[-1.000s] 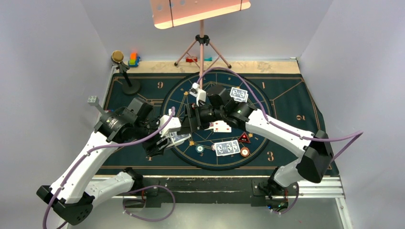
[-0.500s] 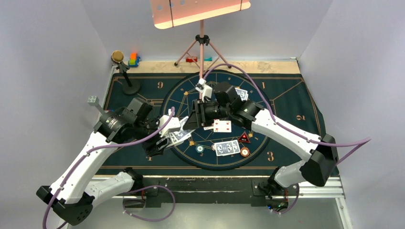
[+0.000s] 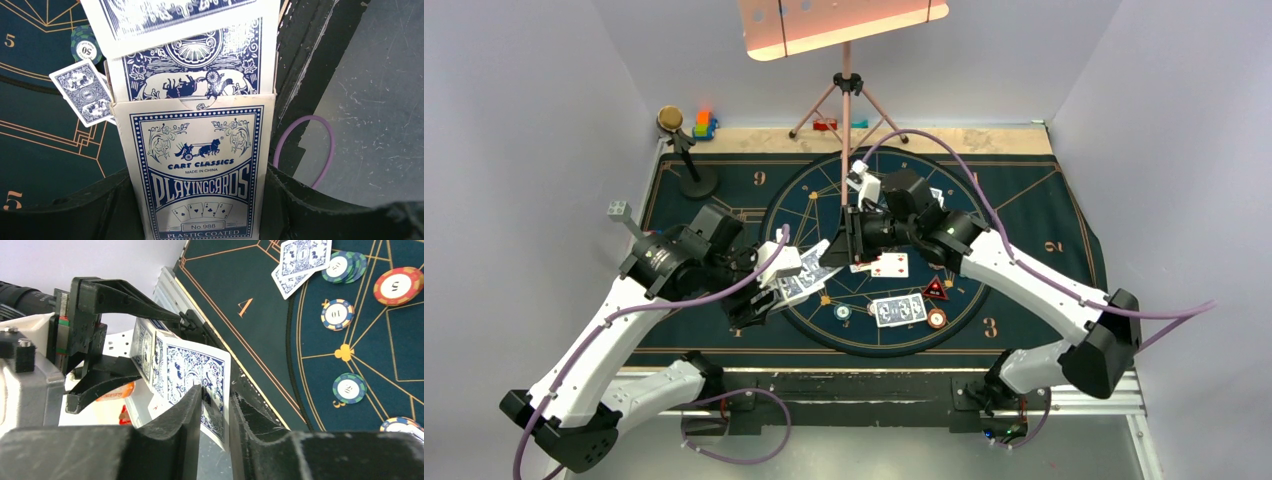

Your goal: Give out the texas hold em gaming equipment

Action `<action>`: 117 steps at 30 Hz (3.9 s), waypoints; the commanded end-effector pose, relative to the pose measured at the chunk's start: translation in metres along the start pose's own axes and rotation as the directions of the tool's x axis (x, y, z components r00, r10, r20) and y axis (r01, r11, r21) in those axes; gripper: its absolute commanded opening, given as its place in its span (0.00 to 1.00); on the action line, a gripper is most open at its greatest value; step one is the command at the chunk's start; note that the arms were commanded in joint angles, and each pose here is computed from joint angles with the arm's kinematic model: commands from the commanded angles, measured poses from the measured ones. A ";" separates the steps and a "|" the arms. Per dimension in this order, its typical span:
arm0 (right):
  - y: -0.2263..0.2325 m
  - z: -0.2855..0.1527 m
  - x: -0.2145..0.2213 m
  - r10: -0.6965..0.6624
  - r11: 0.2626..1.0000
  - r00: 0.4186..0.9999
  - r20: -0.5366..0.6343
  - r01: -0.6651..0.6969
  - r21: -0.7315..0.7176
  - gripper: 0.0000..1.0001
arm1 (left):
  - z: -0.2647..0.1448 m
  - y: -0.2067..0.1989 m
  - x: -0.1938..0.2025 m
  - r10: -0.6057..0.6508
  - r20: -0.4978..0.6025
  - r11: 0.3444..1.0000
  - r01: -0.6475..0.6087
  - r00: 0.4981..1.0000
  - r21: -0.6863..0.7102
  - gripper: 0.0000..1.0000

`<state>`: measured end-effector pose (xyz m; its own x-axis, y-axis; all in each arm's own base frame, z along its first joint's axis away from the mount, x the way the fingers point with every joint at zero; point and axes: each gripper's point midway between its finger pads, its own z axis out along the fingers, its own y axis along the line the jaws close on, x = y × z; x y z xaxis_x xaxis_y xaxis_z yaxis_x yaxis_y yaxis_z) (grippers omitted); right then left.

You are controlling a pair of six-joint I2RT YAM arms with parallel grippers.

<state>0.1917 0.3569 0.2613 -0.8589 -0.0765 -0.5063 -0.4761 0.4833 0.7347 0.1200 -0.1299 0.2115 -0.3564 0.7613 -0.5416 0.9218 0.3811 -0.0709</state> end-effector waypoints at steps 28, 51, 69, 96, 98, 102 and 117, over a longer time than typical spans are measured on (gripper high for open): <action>-0.080 -0.034 -0.018 0.135 0.983 0.976 0.168 -0.153 0.102 0.00 | -0.011 -0.004 -0.012 0.017 0.074 1.000 -0.016 0.997 -0.008 0.00; -0.218 0.055 0.019 0.249 0.895 0.964 0.093 -0.266 0.359 0.00 | -0.011 -0.006 -0.011 0.017 0.072 1.000 -0.017 0.997 0.002 0.00; -0.189 -0.003 -0.020 0.068 0.866 0.986 0.153 -0.135 0.482 0.82 | -0.011 -0.008 -0.012 0.019 0.075 1.000 -0.020 0.997 0.014 0.00; 0.036 -0.010 -0.009 -0.031 0.967 0.997 0.078 0.049 -0.251 0.96 | -0.008 -0.005 -0.013 0.018 0.068 1.000 -0.018 0.998 0.009 0.00; 0.041 -0.006 -0.005 -0.039 0.964 0.997 0.066 0.055 -0.260 0.97 | -0.008 -0.005 -0.013 0.016 0.067 1.000 -0.017 0.998 0.011 0.00; 0.043 0.007 0.005 -0.052 0.968 0.998 0.021 0.055 -0.245 0.97 | -0.009 -0.004 -0.015 0.016 0.071 1.000 -0.017 0.997 0.012 0.00; 0.028 0.013 0.007 -0.067 0.990 0.998 0.001 0.067 -0.123 0.81 | -0.011 -0.005 -0.015 0.020 0.076 1.000 -0.020 0.997 0.009 0.00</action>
<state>0.1670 0.3848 0.2446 -0.8612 -0.1469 -0.4865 -0.5039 0.3715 0.7798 0.1158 -0.1317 0.2131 -0.3536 0.7552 -0.5520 0.9249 0.3703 -0.0860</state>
